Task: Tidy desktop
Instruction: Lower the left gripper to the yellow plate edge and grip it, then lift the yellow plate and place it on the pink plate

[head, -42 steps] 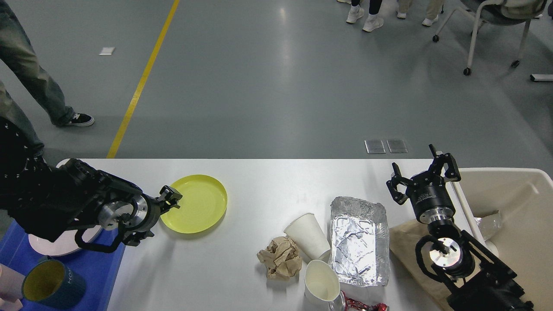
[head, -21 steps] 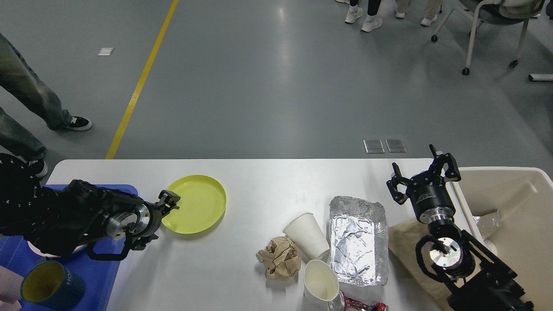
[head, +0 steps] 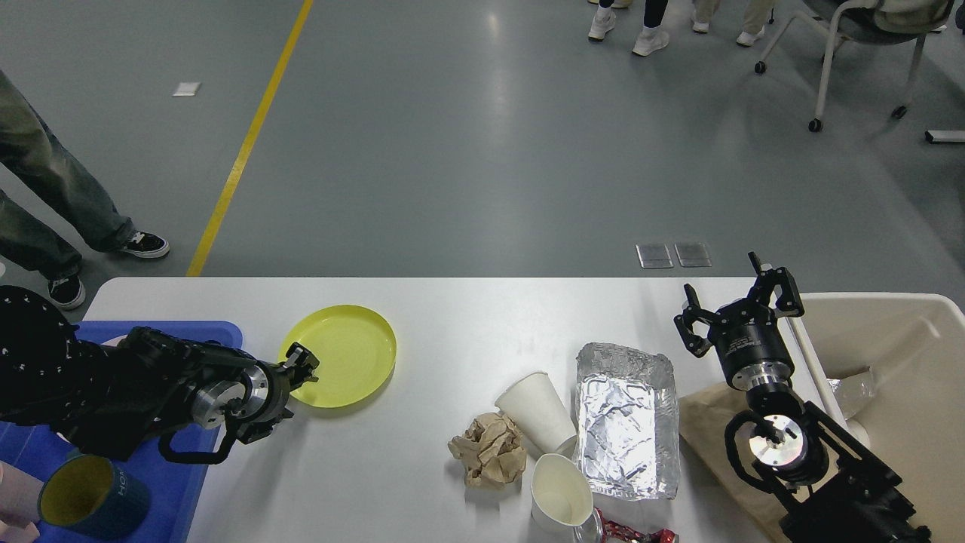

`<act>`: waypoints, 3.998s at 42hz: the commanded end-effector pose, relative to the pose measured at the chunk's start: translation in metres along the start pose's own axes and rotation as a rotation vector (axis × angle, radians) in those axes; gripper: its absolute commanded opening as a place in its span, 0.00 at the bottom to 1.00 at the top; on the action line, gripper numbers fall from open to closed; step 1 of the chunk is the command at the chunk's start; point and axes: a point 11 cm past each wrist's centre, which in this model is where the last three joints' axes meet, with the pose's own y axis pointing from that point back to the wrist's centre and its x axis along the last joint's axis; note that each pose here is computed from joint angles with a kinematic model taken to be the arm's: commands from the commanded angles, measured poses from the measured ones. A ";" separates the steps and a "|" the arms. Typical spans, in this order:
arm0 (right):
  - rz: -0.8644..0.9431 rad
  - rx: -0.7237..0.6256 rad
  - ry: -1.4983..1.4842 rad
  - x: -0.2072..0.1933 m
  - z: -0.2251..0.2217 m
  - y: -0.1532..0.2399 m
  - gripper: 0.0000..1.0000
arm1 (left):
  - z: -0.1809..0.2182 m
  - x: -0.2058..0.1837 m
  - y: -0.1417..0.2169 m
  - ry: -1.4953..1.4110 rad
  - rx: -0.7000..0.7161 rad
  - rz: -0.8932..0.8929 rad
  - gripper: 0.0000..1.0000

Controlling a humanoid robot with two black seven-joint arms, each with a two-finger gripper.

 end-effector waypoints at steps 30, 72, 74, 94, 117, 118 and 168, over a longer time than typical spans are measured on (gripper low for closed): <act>0.001 0.002 -0.001 0.000 -0.001 0.000 1.00 | -0.003 -0.004 -0.001 0.015 -0.002 -0.065 0.29; 0.000 0.001 -0.001 0.000 0.000 0.000 1.00 | -0.010 0.001 0.000 0.077 0.007 -0.079 0.00; 0.000 0.000 0.000 0.000 0.000 0.000 1.00 | -0.010 0.002 0.000 0.076 0.008 -0.079 0.00; 0.000 0.000 0.000 0.000 0.000 0.000 1.00 | 0.016 0.027 0.064 -0.051 0.077 -0.198 0.00; 0.000 0.001 0.002 0.000 -0.001 0.000 1.00 | 0.070 0.051 0.226 -0.309 0.062 -0.120 0.00; 0.001 0.001 0.001 0.000 -0.001 0.000 1.00 | 0.070 0.052 0.230 -0.308 0.060 -0.121 0.00; 0.000 0.000 0.001 0.000 0.000 0.000 1.00 | -0.141 0.250 0.137 0.088 0.199 0.094 0.00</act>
